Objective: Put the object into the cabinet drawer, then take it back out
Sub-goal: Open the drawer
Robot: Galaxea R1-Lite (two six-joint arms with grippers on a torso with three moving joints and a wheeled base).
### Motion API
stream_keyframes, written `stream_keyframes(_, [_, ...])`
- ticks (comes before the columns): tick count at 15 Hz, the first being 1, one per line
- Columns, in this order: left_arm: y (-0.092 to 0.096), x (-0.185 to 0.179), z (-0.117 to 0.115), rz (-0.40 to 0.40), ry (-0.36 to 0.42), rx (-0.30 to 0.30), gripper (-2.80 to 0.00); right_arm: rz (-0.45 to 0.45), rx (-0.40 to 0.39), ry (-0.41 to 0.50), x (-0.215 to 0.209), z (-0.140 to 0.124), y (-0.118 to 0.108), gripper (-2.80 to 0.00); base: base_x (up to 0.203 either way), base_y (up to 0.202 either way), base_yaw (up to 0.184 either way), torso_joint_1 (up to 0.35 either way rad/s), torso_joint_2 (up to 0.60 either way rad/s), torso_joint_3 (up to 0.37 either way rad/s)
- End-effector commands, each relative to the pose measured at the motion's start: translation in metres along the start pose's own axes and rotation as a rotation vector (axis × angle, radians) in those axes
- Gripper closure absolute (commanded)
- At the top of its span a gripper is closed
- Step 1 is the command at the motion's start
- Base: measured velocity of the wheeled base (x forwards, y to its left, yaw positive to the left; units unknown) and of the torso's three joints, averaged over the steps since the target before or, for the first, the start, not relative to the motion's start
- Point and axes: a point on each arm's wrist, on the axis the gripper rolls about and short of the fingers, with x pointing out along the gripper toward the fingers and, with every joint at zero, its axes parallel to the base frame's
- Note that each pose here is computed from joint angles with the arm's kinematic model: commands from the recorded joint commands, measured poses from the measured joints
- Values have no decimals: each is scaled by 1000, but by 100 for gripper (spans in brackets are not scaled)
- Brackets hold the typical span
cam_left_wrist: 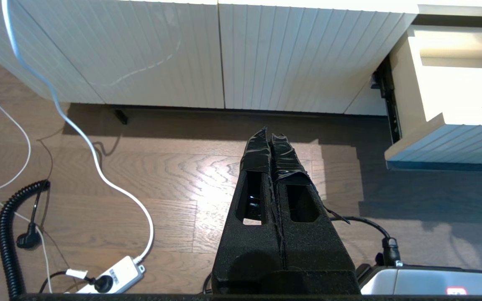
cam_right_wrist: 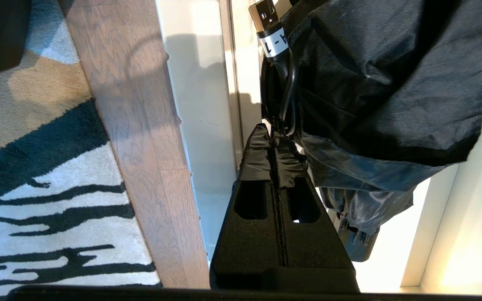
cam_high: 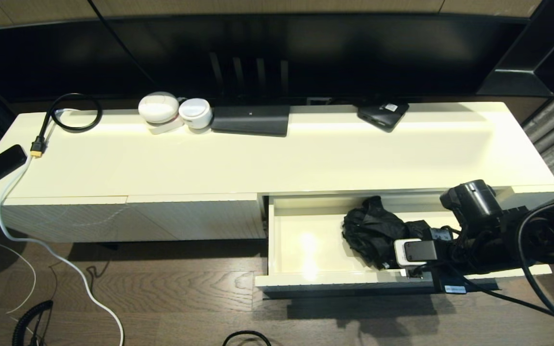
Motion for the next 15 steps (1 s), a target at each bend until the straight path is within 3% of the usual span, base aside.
stream_keyframes(1, [0, 0, 0, 2, -1, -1, 0, 23, -4, 6, -1, -2, 7, 0, 0, 0, 0, 0, 0, 0])
stream_keyframes(9, [0, 0, 0, 2, -1, -1, 0, 4, -7, -1, 2, -3, 10, 0, 0, 0, 0, 0, 0, 0])
stream_keyframes(15, [0, 0, 0, 2, -1, -1, 0, -136, -13, -40, -40, 5, -3, 0, 0, 0, 0, 0, 0, 0])
